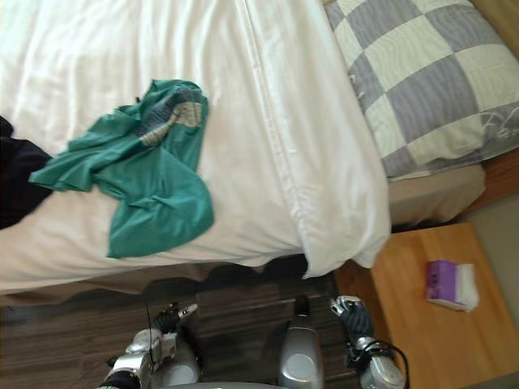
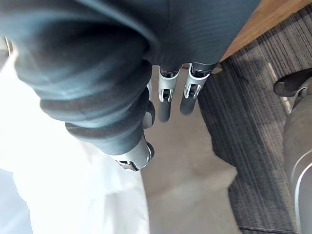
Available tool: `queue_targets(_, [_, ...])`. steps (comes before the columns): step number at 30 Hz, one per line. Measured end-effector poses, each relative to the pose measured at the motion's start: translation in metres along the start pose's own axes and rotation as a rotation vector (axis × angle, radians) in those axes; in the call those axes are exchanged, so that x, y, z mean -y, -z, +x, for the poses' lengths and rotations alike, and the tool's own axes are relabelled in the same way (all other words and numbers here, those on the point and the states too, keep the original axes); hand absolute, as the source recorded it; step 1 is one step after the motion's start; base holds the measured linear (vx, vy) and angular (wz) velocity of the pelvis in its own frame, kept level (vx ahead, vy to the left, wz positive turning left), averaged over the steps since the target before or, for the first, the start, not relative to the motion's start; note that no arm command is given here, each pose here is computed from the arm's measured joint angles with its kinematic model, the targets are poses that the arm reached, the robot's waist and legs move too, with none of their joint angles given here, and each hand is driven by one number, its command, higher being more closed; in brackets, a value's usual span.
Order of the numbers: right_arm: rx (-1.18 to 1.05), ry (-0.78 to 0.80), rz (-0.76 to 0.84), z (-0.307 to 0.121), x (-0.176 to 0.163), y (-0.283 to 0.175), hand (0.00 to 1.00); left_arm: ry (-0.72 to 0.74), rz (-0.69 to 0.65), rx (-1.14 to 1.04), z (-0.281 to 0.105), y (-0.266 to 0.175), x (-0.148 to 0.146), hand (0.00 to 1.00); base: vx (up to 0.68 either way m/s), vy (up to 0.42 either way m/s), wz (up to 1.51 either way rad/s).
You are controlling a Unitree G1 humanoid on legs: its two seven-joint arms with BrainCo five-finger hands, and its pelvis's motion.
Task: Tidy the bed and pick cloth on bed and put in laundry
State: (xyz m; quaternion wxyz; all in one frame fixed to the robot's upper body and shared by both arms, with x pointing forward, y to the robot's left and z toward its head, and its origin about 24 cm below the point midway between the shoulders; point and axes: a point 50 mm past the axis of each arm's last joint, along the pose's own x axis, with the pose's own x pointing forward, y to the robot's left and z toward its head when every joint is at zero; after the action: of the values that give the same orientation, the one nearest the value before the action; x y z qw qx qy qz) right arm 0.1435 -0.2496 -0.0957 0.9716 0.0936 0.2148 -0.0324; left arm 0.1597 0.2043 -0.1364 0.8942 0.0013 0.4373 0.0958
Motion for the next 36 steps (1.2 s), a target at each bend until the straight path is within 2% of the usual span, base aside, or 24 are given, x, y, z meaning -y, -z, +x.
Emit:
queue_targets(3, [-0.093,0.009,0.036,-0.003,-0.017,0.025,0.00,-0.047,0.046,-0.012,-0.002,0.007,-0.012,0.00,0.10,0.544,0.01])
queue_targets(7, [-0.174,-0.201,-0.035,0.006,-0.066,0.040,0.00,-0.096,0.144,-0.090,-0.013,0.035,-0.024,0.00,0.04,0.279,-0.18])
queue_targets(10, [-0.147,-0.247,-0.033,0.012,-0.075,0.033,0.00,-0.046,0.223,-0.133,-0.014,0.040,-0.023,0.00,0.14,0.101,0.39])
queue_targets(14, [-0.131,-0.245,-0.018,0.020,-0.072,0.024,0.00,-0.029,0.323,-0.091,-0.008,0.024,-0.004,0.00,0.04,0.012,0.65])
queue_targets(17, [-0.144,-0.270,-0.099,0.031,-0.077,0.016,0.00,-0.065,0.245,-0.012,-0.006,0.009,0.009,0.00,-0.03,0.045,0.79])
queue_targets(23, [-0.106,-0.186,-0.086,0.044,-0.072,-0.001,0.00,-0.037,0.247,0.080,-0.013,0.016,0.009,0.00,-0.05,0.077,0.24])
queue_targets(28, [-0.199,-0.114,-0.158,0.039,-0.046,0.006,0.00,-0.001,0.167,0.073,-0.017,0.025,0.007,0.00,0.01,0.270,-0.40])
queue_targets(31, [-0.314,-0.024,-0.086,0.024,-0.031,0.031,0.00,-0.006,0.197,0.138,-0.017,0.020,0.018,0.00,0.10,0.599,-0.01])
queue_targets(33, [-0.357,0.072,0.059,0.019,-0.031,0.042,0.00,-0.040,0.099,0.139,-0.010,0.004,0.008,0.00,0.16,0.903,-0.31])
queue_targets(36, [-0.365,0.029,0.097,0.018,-0.040,0.049,0.00,-0.184,-0.035,0.092,-0.013,0.014,-0.019,0.00,0.09,0.523,-0.70])
